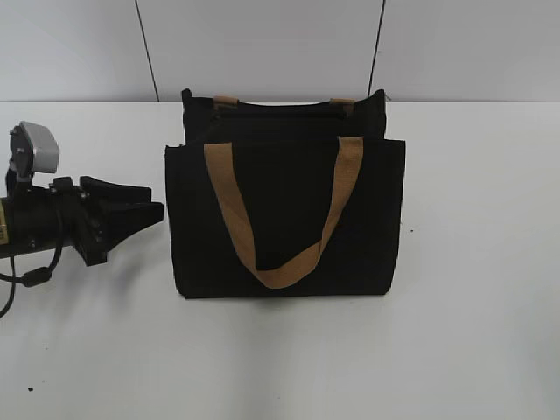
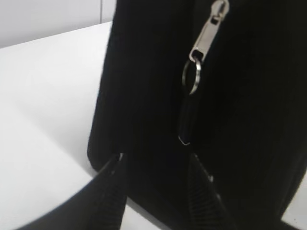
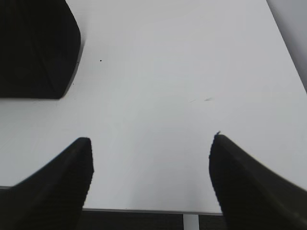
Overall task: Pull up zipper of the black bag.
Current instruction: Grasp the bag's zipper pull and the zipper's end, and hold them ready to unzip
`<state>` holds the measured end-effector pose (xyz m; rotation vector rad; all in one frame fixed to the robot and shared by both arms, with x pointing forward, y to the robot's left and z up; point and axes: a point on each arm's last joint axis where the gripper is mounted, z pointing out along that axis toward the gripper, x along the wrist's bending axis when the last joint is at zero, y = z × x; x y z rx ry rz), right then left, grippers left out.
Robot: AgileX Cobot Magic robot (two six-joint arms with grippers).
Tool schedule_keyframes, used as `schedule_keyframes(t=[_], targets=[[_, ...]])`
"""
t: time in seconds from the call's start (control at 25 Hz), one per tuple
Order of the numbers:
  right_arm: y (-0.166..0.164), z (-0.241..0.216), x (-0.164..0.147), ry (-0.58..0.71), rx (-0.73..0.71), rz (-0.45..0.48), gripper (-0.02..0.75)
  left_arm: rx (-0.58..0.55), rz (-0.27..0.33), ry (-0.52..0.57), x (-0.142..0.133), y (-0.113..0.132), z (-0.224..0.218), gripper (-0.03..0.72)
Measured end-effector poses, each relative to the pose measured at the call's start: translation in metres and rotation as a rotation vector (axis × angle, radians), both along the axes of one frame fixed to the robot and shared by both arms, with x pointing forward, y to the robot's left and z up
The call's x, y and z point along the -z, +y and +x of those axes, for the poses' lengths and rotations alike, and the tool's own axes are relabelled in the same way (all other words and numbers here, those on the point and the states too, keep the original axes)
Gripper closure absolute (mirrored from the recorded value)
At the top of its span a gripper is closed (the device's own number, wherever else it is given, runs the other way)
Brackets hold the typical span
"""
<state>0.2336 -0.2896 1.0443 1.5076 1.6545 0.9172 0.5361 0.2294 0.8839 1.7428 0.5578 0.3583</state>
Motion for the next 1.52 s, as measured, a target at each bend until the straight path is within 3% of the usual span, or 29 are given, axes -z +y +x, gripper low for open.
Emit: schedule_keyframes(t=[0.24, 0.48, 0.72, 0.88, 1.08, 1.28, 1.52], targets=[[0.0, 0.0, 0.0, 0.0, -0.001, 0.001, 0.16, 0.094, 0.009, -0.027, 0.013, -0.023, 0.011, 0.359], [0.0, 0.0, 0.0, 0.0, -0.002, 0.003, 0.16, 0.092, -0.009, -0.032, 0.024, -0.042, 0.023, 0.359], [0.004, 0.0, 0.0, -0.002, -0.026, 0.039, 0.16, 0.003, -0.032, -0.038, 0.033, -0.044, 0.031, 0.364], [0.01, 0.0, -0.002, -0.006, -0.066, 0.102, 0.16, -0.001, -0.031, -0.038, 0.034, -0.045, 0.031, 0.435], [0.012, 0.0, -0.003, -0.019, -0.081, 0.127, 0.16, -0.003, -0.032, -0.039, 0.034, -0.046, 0.031, 0.64], [0.012, 0.0, -0.003, -0.024, -0.081, 0.129, 0.16, -0.006, -0.033, -0.065, 0.022, -0.045, 0.031, 0.65], [0.012, 0.0, -0.004, -0.026, -0.082, 0.131, 0.16, -0.012, -0.035, -0.127, -0.013, -0.043, 0.017, 0.65]])
